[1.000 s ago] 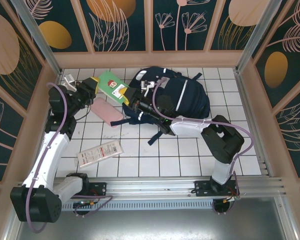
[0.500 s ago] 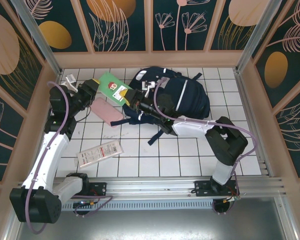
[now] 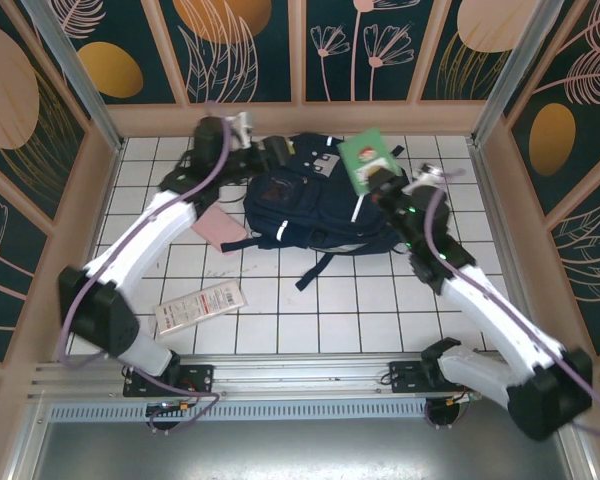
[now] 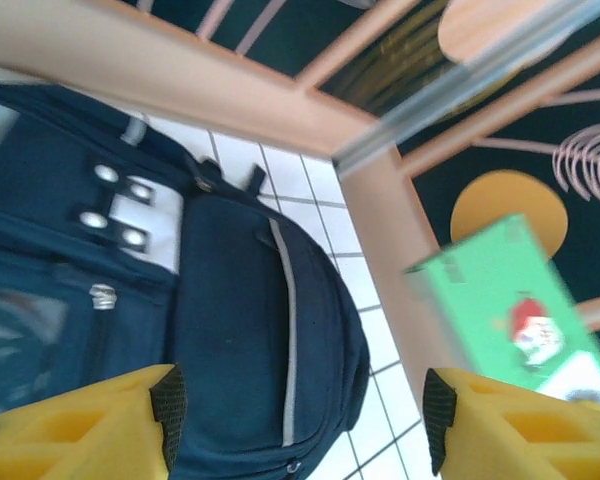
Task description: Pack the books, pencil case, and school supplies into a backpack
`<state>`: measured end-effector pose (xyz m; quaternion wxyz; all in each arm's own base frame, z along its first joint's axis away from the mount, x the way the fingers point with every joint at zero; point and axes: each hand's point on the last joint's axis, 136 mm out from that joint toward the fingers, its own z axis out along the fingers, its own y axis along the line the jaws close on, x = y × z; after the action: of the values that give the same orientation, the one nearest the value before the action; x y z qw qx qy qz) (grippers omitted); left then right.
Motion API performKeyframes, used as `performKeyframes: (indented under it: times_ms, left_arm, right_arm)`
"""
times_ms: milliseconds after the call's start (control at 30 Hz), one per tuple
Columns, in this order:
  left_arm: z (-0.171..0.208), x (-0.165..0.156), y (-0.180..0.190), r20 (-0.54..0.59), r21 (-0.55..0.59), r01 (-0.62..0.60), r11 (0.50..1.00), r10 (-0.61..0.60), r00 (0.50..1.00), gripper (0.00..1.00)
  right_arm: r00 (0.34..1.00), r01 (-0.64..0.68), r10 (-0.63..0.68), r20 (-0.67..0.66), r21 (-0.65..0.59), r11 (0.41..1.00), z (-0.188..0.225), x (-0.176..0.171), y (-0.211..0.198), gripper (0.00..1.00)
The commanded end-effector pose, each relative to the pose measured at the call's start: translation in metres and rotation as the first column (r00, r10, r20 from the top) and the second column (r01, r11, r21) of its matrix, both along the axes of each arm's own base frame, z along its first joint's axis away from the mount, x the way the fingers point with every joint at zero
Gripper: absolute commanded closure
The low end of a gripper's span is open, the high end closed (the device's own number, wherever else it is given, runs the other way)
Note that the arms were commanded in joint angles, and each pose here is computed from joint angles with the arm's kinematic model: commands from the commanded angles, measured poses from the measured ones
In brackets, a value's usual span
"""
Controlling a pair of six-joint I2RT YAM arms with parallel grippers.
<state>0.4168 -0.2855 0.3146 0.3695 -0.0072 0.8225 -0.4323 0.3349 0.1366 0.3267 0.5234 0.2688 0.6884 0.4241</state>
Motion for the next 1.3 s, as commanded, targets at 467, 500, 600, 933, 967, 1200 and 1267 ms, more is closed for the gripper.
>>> performKeyframes:
  times_ms: [467,500,600,933,967,1200,1267]
  left_arm:
    - [-0.133,0.046,-0.194,-0.167,-0.023,0.319,0.948,-0.318,0.933,0.34]
    - [-0.138,0.047,-0.196,-0.177,-0.029,0.319,0.947,-0.319,0.931,0.34]
    - [-0.151,0.045,-0.201,-0.198,-0.034,0.324,0.945,-0.324,0.925,0.35]
    - [-0.144,0.023,-0.222,-0.191,-0.115,0.400,0.909,-0.415,0.889,0.44]
    - [-0.143,0.024,-0.222,-0.186,-0.113,0.401,0.909,-0.416,0.890,0.45]
    - [-0.167,0.031,-0.221,-0.224,-0.064,0.373,0.926,-0.377,0.899,0.52]
    - [-0.176,0.035,-0.217,-0.232,-0.018,0.350,0.937,-0.344,0.910,0.51]
  right_arm:
    - [0.920,0.389,-0.387,0.061,-0.241,0.889,-0.017,-0.080,-0.129,1.00]
    - [0.924,0.380,-0.376,0.065,-0.243,0.892,-0.017,-0.080,-0.128,1.00]
    - [0.932,0.363,-0.357,0.071,-0.249,0.898,-0.016,-0.080,-0.125,1.00]
    - [0.949,0.315,-0.309,0.062,-0.246,0.917,-0.031,-0.072,-0.113,1.00]
    - [0.950,0.311,-0.307,0.057,-0.243,0.919,-0.033,-0.071,-0.113,1.00]
    - [0.954,0.298,-0.295,0.049,-0.228,0.927,-0.035,-0.071,-0.110,1.00]
    - [0.955,0.295,-0.292,0.049,-0.226,0.928,-0.034,-0.072,-0.110,1.00]
